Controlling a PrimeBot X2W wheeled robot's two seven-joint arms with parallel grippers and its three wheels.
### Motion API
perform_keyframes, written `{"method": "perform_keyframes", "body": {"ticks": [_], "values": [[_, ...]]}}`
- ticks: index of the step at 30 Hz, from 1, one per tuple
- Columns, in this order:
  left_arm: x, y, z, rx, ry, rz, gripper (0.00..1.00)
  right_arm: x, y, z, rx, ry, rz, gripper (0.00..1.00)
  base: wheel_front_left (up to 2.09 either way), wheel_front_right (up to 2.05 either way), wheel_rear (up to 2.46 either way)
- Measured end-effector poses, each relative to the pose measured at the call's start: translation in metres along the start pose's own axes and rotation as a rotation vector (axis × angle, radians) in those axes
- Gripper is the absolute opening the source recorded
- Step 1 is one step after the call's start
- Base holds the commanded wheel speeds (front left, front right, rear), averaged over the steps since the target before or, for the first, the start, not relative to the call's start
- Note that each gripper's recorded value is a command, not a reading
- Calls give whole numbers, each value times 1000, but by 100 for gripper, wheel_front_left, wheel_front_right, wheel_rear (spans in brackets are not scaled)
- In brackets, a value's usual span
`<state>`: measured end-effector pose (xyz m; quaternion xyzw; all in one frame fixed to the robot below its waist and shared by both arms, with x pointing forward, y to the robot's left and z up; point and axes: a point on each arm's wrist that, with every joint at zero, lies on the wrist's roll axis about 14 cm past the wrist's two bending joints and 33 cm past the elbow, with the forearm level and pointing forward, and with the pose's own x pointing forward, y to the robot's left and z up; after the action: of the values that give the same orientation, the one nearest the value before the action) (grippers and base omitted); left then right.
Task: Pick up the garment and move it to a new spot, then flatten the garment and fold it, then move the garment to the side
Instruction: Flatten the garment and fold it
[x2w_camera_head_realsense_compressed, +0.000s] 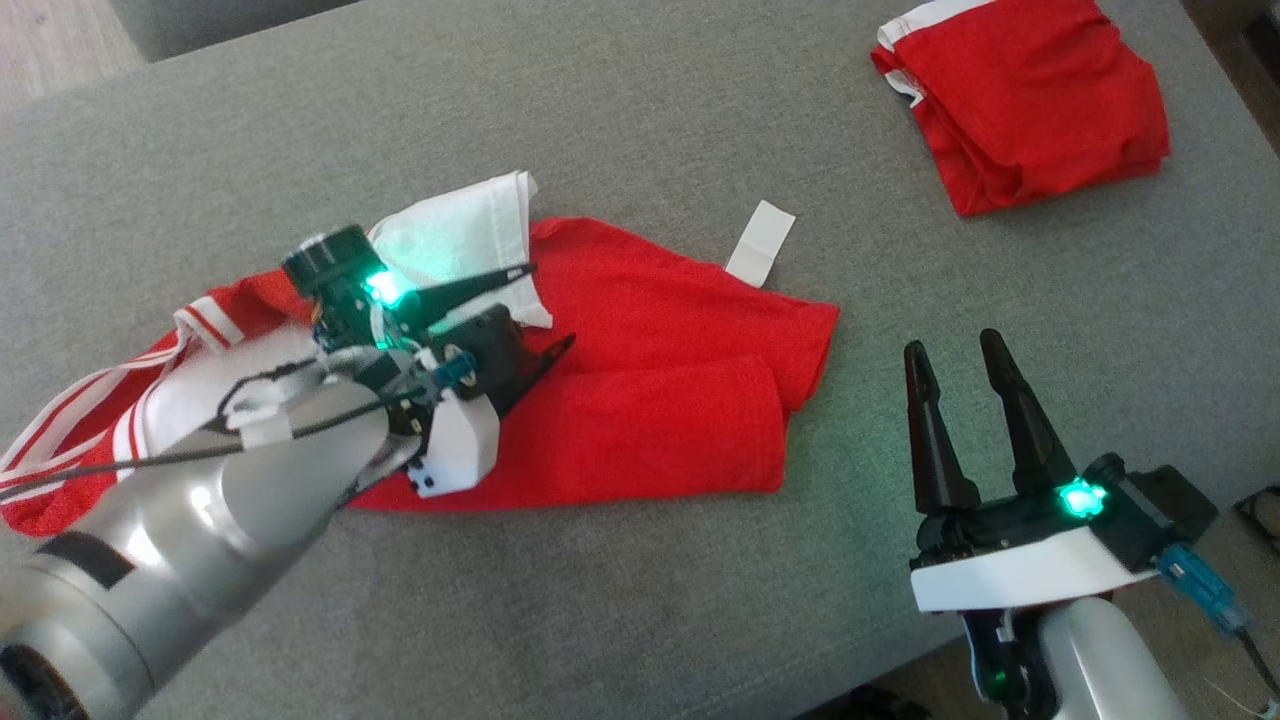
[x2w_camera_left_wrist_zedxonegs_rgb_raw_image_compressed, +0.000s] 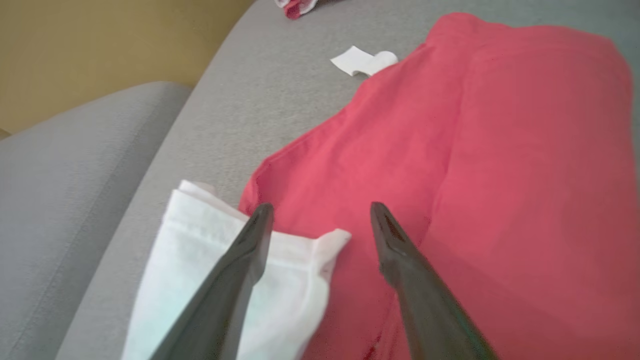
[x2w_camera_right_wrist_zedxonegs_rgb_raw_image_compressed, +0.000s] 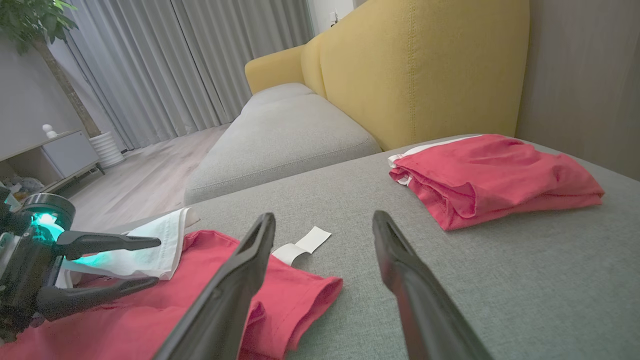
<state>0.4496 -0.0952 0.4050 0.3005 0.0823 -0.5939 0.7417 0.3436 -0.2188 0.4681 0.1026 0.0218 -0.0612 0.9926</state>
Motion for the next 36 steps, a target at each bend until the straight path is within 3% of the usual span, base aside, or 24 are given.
{"method": "perform_keyframes", "body": {"ticks": [5, 10, 11, 12, 13, 16, 17, 18, 27, 36], "values": [[2, -17, -5, -6, 28, -43, 100, 0, -1, -1, 7, 4, -5, 100, 0, 0, 0], [2, -14, -18, 7, 66, -46, 98, 4, -1, -1, 9, 3, -4, 100, 0, 0, 0], [3, -13, -20, 8, 67, -46, 85, 5, -1, 0, 7, 0, -3, 100, 0, 0, 0], [3, -13, -20, 8, 67, -47, 54, 6, -1, 1, 7, -2, -3, 100, 0, 0, 0], [4, -13, -20, 8, 68, -48, 42, 6, -1, 1, 6, -2, -4, 100, 0, 0, 0], [5, -14, -21, 8, 70, -52, 18, 5, -2, 1, 6, 0, -8, 100, 0, 0, 0], [5, -14, -21, 8, 72, -52, 3, 5, -2, 1, 5, -1, -9, 100, 0, 0, 0], [5, -13, -22, 9, 73, -52, 0, 5, -3, 1, 5, -1, -10, 100, 0, 0, 0], [-2, -1, -8, 37, 37, -17, 0, 4, -1, 5, 10, -15, -2, 100, 0, 0, 0], [-27, 6, 30, -35, -44, 23, 0, 1, 9, 7, 18, -28, 34, 100, 0, 0, 0]]}}
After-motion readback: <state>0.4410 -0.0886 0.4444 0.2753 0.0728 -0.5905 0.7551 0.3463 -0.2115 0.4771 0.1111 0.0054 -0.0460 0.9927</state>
